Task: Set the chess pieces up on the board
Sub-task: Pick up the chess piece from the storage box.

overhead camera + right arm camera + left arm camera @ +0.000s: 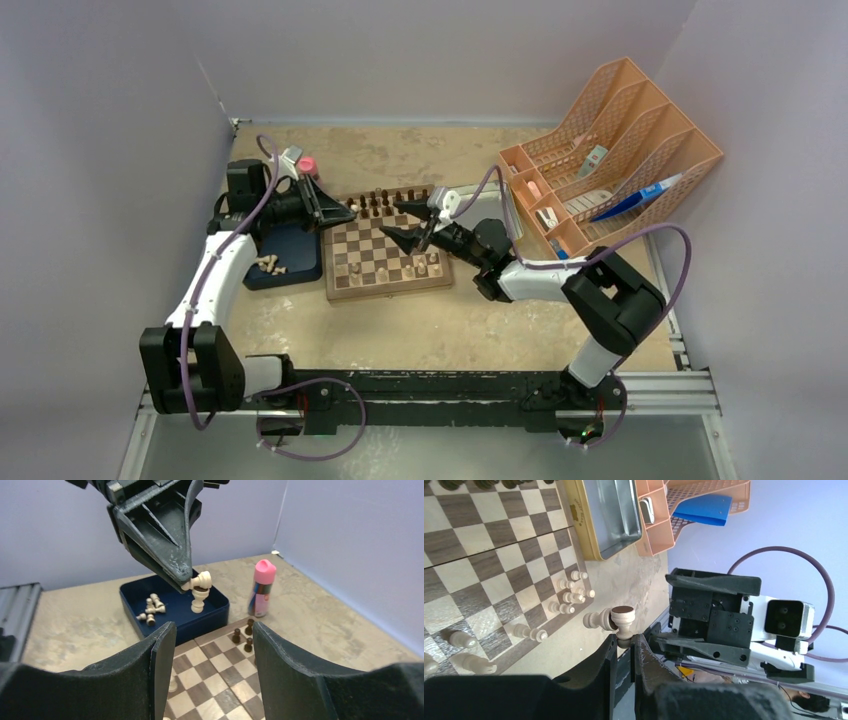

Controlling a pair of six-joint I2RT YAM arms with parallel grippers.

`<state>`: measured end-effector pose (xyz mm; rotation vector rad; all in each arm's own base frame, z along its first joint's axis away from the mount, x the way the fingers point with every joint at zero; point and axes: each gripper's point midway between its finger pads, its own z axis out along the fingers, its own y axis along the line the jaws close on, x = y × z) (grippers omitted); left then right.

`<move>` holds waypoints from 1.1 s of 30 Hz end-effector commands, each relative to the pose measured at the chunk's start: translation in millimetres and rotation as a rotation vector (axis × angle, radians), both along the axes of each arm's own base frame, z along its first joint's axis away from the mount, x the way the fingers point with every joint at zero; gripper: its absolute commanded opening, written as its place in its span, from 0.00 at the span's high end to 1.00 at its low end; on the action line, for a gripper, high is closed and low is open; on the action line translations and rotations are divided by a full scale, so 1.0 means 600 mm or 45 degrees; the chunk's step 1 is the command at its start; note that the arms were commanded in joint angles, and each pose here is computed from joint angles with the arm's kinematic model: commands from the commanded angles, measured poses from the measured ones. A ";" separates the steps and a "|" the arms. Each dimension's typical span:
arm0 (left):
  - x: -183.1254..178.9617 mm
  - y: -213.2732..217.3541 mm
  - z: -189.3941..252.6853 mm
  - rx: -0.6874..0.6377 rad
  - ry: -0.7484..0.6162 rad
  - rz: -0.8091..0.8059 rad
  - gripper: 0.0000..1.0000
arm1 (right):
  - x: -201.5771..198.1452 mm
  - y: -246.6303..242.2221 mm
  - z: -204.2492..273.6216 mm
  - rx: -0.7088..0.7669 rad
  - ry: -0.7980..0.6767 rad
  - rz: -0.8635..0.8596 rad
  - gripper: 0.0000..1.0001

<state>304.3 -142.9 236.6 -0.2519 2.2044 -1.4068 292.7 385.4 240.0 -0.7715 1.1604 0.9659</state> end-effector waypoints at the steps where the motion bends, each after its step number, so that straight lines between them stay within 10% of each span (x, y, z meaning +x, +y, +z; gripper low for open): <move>1: -0.022 -0.018 0.028 -0.034 -0.067 -0.106 1.00 | 0.013 -0.003 0.051 0.034 -0.292 -0.068 0.39; 33: -0.053 -0.057 0.043 -0.057 -0.059 -0.190 1.00 | -0.001 0.061 0.033 0.184 -0.255 -0.023 0.50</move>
